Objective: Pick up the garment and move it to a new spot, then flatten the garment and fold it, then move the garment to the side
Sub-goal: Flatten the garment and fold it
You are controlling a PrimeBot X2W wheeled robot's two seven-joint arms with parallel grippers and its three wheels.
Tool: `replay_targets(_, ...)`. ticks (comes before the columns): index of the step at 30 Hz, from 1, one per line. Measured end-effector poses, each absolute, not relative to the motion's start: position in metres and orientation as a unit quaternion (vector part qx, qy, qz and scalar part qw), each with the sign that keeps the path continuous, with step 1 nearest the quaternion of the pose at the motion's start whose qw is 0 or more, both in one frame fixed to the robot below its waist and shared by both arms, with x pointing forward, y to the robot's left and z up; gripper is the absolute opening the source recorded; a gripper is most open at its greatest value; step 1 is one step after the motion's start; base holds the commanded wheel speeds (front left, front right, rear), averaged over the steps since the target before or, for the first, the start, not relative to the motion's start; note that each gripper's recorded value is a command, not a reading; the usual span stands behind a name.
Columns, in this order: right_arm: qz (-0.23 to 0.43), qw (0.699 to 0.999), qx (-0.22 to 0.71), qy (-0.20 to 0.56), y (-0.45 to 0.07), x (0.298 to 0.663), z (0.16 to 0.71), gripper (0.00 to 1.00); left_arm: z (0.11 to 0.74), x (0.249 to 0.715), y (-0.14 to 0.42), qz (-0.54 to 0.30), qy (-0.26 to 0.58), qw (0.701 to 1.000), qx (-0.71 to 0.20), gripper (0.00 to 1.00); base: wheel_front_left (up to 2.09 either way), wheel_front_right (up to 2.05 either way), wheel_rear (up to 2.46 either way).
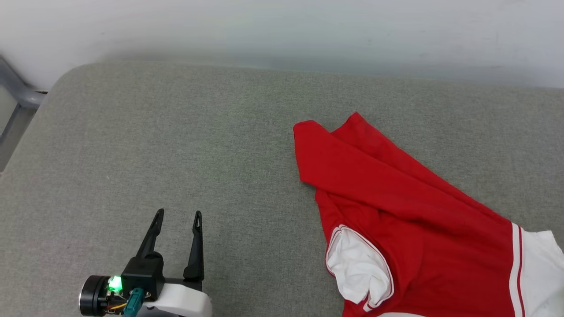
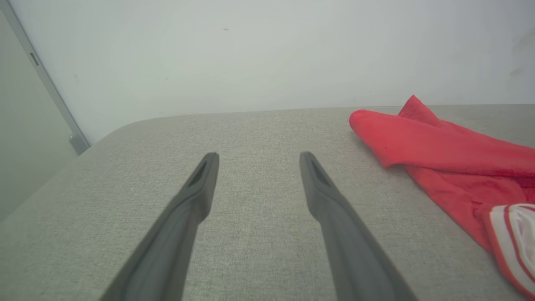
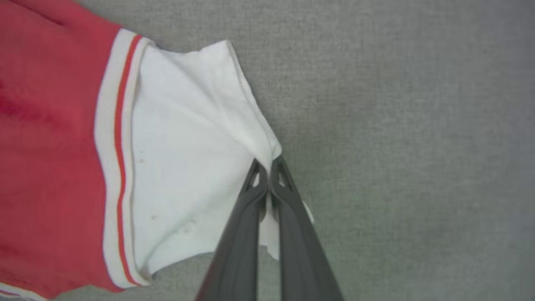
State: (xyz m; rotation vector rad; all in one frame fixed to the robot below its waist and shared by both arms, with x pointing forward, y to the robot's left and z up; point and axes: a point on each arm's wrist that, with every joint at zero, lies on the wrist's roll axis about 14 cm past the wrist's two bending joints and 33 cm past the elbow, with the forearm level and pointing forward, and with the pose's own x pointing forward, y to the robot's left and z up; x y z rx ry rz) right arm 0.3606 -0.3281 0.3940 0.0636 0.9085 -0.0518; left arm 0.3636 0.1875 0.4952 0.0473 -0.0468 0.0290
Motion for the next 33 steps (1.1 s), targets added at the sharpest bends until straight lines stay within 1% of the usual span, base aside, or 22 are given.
replay_targets(2, -0.034, 0.884, 0.036, 0.464, -0.329, 0.35, 0.376, 0.0, 0.494, 0.363, 0.19, 0.019, -0.021, 0.999, 0.024, 1.0, 0.0, 0.0, 0.0)
replay_targets(4, -0.037, 0.878, 0.039, 0.476, -0.327, 0.346, 0.365, 0.0, 0.494, 0.362, 0.192, 0.021, -0.02, 0.999, 0.025, 1.0, 0.0, 0.0, 0.0)
replay_targets(7, -0.041, 0.885, 0.044, 0.462, -0.326, 0.351, 0.364, 0.0, 0.494, 0.362, 0.192, 0.022, -0.021, 0.999, 0.025, 1.0, 0.0, 0.0, 0.0)
replay_targets(8, -0.042, 0.891, 0.043, 0.45, -0.326, 0.355, 0.366, 0.65, 0.494, 0.362, 0.192, 0.022, -0.021, 0.999, 0.025, 1.0, 0.0, 0.0, 0.0)
replay_targets(9, -0.04, 0.898, 0.037, 0.436, -0.326, 0.36, 0.37, 1.0, 0.494, 0.362, 0.192, 0.022, -0.022, 0.999, 0.025, 1.0, 0.0, 0.0, 0.0)
replay_targets(11, -0.038, 0.918, 0.026, 0.393, -0.325, 0.374, 0.383, 1.0, 0.496, 0.362, 0.192, 0.021, -0.024, 0.999, 0.025, 1.0, 0.0, 0.0, 0.0)
replay_targets(15, -0.031, 0.961, -0.001, 0.274, -0.326, 0.406, 0.432, 1.0, 0.501, 0.362, 0.19, 0.016, -0.033, 0.999, 0.027, 1.0, 0.0, 0.0, 0.0)
replay_targets(19, -0.016, 0.986, -0.022, 0.164, -0.315, 0.423, 0.48, 1.0, 0.512, 0.363, 0.184, 0.005, -0.049, 0.998, 0.03, 1.0, 0.0, 0.0, 0.0)
replay_targets(21, -0.005, 0.993, -0.024, 0.116, -0.303, 0.425, 0.5, 1.0, 0.517, 0.363, 0.179, -0.007, -0.058, 0.998, 0.031, 1.0, 0.0, 0.0, 0.0)
replay_targets(24, 0.013, 0.997, -0.015, 0.07, -0.278, 0.422, 0.518, 1.0, 0.528, 0.364, 0.167, -0.031, -0.075, 0.996, 0.033, 1.0, 0.0, 0.0, 0.0)
replay_targets(29, 0.034, 0.999, -0.012, 0.041, -0.248, 0.408, 0.527, 1.0, 0.551, 0.367, 0.141, -0.088, -0.112, 0.989, 0.035, 1.0, 0.0, 0.0, 0.0)
replay_targets(33, 0.038, 0.999, -0.004, 0.023, -0.234, 0.396, 0.531, 1.0, 0.565, 0.368, 0.115, -0.148, -0.134, 0.979, 0.044, 1.0, 0.0, 0.0, 0.0)
